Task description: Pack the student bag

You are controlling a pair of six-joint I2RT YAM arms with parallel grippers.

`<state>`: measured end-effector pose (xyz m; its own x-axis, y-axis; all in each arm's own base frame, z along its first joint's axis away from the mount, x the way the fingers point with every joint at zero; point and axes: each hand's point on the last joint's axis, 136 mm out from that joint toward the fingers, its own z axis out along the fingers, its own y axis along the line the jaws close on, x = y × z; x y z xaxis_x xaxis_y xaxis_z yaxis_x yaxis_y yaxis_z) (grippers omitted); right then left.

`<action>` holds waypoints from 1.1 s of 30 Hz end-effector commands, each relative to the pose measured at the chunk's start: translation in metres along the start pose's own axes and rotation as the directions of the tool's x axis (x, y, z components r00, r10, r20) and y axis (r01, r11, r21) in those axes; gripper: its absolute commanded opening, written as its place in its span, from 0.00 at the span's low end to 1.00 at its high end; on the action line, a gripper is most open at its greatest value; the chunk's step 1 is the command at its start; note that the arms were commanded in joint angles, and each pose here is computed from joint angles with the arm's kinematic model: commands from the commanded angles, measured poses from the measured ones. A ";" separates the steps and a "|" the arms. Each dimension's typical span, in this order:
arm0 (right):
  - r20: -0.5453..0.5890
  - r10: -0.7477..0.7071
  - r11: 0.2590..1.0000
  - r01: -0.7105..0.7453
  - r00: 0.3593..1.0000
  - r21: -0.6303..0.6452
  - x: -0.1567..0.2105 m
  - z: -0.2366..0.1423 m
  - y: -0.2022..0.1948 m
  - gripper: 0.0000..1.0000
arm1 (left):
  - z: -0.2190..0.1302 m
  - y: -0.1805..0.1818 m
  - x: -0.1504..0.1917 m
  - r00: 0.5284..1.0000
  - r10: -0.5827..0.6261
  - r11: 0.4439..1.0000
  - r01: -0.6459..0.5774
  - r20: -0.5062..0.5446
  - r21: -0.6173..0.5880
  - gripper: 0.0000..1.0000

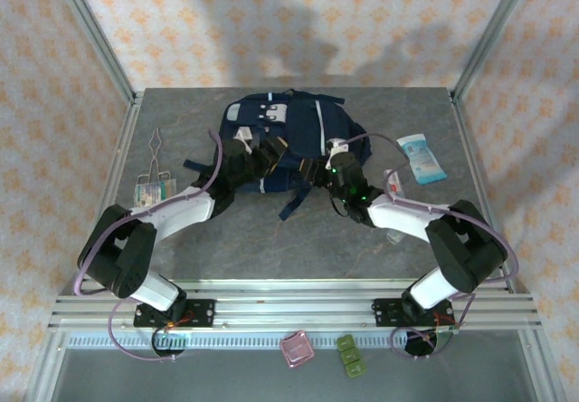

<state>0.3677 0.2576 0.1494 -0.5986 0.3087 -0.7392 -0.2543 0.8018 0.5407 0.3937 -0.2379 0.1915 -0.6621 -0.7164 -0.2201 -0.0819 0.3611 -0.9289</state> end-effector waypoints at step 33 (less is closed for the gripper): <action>-0.042 0.048 0.999 -0.049 0.998 -0.019 0.030 -0.028 -0.012 0.43 | 0.042 0.017 -0.044 0.971 -0.130 0.982 0.155 0.199 -0.112 0.00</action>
<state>0.3319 0.2401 0.1359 -0.6414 0.3453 -0.6851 -0.2264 0.7680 0.5991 0.4419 -0.2179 0.1125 -0.4864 -0.8592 -0.1588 -0.3845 0.3737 -0.8441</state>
